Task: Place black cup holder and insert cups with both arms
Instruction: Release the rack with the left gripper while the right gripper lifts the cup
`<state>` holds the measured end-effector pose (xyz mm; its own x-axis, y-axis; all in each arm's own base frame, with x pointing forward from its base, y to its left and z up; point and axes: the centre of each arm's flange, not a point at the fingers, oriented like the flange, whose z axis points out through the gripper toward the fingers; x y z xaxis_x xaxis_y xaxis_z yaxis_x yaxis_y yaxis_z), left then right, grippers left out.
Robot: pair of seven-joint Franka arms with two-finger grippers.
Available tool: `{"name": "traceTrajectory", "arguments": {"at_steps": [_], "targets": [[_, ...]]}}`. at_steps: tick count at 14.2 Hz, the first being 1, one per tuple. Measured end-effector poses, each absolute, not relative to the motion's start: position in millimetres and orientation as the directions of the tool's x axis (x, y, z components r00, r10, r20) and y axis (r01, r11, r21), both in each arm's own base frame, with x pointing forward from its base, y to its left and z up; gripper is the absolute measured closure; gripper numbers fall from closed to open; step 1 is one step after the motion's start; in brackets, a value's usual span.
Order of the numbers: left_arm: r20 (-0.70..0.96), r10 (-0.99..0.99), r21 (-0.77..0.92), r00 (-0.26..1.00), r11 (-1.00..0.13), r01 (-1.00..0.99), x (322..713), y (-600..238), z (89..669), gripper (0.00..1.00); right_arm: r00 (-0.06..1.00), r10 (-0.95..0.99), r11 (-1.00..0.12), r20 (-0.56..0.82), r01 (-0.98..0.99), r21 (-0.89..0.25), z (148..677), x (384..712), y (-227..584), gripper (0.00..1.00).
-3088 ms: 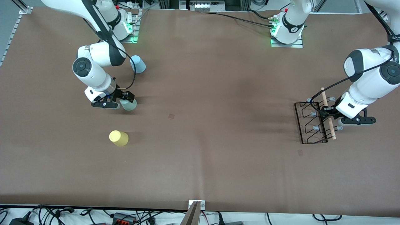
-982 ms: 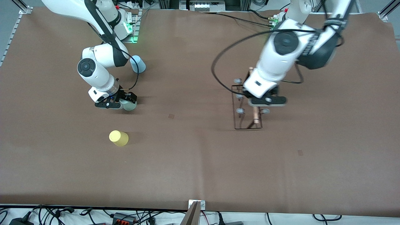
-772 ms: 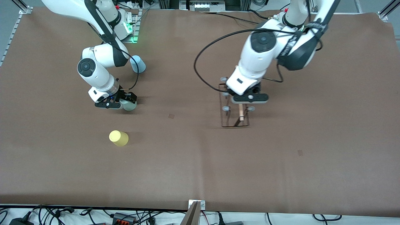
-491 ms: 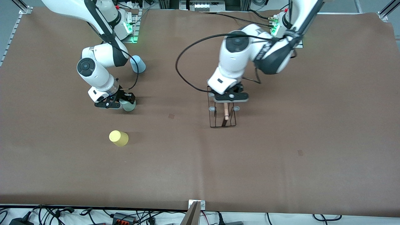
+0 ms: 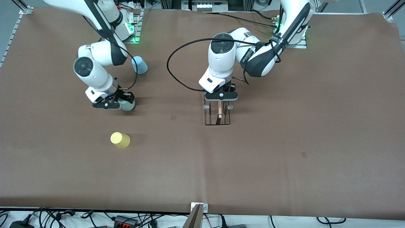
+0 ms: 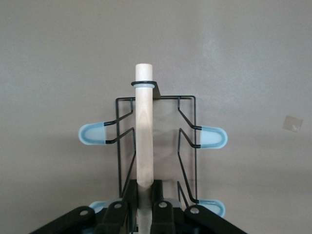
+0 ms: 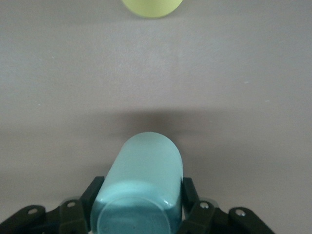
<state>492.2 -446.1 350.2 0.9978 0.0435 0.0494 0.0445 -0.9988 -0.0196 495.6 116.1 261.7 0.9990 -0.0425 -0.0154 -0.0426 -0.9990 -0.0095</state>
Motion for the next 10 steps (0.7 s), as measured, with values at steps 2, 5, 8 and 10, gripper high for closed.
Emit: {"name": "traceTrajectory", "arguments": {"at_steps": [2,5,8,10], "targets": [[0.049,0.051,-0.02,0.997,-0.998,0.052,492,-446,350,0.84,0.999,-0.045,-0.999,-0.008,-0.045,0.001,291,496,110,0.31],[0.042,0.053,-0.023,0.998,-0.998,0.054,493,-446,345,0.84,0.999,-0.043,-0.999,-0.017,-0.042,0.017,336,500,109,0.31],[0.039,0.053,-0.024,0.998,-0.998,0.054,493,-446,343,0.84,0.997,-0.03,-0.999,-0.066,-0.028,0.037,392,515,112,0.31],[0.041,0.049,-0.023,0.998,-0.999,0.05,491,-449,344,0.7,0.995,-0.03,-0.999,-0.098,-0.025,0.046,426,523,113,0.31]]}}
